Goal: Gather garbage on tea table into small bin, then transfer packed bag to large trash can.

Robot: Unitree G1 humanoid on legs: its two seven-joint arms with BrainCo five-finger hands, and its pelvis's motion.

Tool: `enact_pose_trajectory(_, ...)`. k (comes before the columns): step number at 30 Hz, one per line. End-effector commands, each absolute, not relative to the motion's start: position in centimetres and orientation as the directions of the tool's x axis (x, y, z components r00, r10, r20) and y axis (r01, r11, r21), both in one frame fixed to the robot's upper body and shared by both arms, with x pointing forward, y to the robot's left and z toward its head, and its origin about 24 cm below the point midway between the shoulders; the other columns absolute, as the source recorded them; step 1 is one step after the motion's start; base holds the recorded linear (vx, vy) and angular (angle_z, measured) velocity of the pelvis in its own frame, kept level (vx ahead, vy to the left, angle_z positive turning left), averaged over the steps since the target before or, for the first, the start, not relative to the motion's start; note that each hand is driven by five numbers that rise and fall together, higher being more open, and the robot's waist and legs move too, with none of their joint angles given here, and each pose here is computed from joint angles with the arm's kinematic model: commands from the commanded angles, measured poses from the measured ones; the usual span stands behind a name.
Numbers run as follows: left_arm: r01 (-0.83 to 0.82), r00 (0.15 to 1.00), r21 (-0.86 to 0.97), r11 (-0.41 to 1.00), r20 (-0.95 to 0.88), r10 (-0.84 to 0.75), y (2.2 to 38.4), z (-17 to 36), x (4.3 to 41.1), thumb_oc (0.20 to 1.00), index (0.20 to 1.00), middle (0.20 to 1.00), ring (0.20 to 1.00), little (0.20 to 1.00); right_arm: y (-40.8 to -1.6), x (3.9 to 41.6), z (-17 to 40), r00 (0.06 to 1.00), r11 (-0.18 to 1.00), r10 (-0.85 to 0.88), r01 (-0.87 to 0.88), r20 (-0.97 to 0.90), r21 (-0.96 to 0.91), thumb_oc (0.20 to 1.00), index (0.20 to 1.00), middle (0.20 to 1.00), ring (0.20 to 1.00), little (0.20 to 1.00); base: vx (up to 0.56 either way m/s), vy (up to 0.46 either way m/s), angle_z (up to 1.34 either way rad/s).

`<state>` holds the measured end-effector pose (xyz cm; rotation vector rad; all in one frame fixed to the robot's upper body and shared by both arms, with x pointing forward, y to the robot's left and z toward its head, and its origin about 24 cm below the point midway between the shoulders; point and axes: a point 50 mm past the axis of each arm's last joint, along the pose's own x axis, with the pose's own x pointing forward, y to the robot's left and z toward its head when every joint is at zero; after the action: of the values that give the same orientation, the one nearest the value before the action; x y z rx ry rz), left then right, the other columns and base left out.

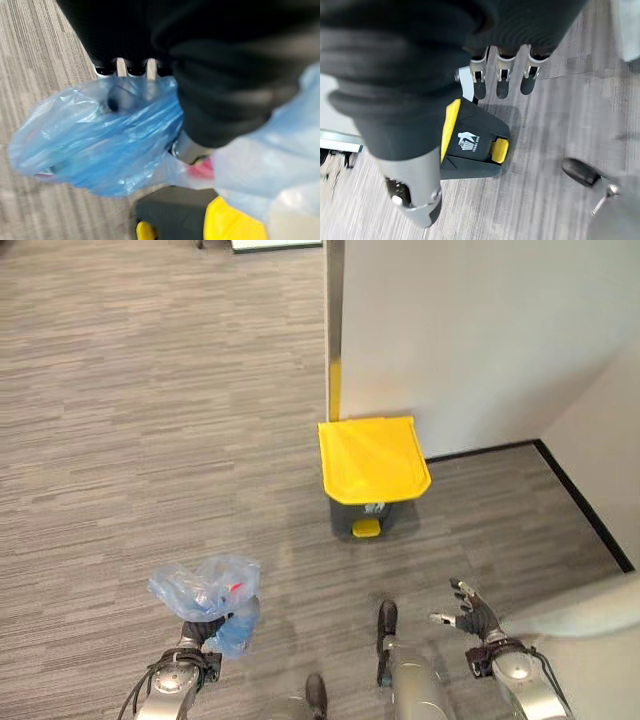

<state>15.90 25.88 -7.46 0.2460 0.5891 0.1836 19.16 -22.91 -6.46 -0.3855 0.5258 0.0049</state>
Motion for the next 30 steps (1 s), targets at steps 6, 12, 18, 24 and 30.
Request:
enact_pose_trajectory(6,-0.109,0.891,0.281,0.953,-0.398,0.219,26.4,-4.8,18.6,0.200,0.200,0.200,0.200,0.200,-25.1,20.6,-4.5,0.905,0.912,-0.158,-0.020,-0.394,-0.409,1.000,1.000,1.000,1.000,1.000,0.16,-0.141,0.14)
enact_pose_trajectory(12,-0.104,0.893,0.292,0.951,-0.394,0.219,26.5,-4.7,18.6,0.200,0.200,0.200,0.200,0.200,-25.4,20.4,-4.7,0.899,0.908,-0.180,-0.004,-0.399,-0.419,1.000,1.000,1.000,1.000,1.000,0.08,0.065,-0.09)
enact_pose_trajectory(18,-0.093,0.885,0.312,0.945,-0.410,0.222,26.8,-4.9,18.0,0.200,0.200,0.200,0.200,0.200,-25.0,20.0,-5.3,0.886,0.907,-0.177,-0.022,-0.429,-0.420,1.000,1.000,1.000,1.000,1.000,0.11,0.158,-0.17)
enact_pose_trajectory(24,-0.117,0.888,0.333,0.935,-0.387,0.250,27.5,-4.4,18.2,0.200,0.200,0.200,0.200,0.200,-24.2,20.2,-5.6,0.886,0.913,-0.156,-0.039,-0.436,-0.406,1.000,1.000,1.000,1.000,1.000,0.01,0.155,-0.08)
enact_pose_trajectory(30,-0.146,0.881,0.342,0.928,-0.381,0.279,28.3,-4.2,18.0,0.200,0.200,0.200,0.200,0.200,-23.6,20.4,-5.7,0.887,0.918,-0.142,-0.049,-0.440,-0.395,1.000,1.000,1.000,1.000,1.000,0.03,0.088,-0.20)
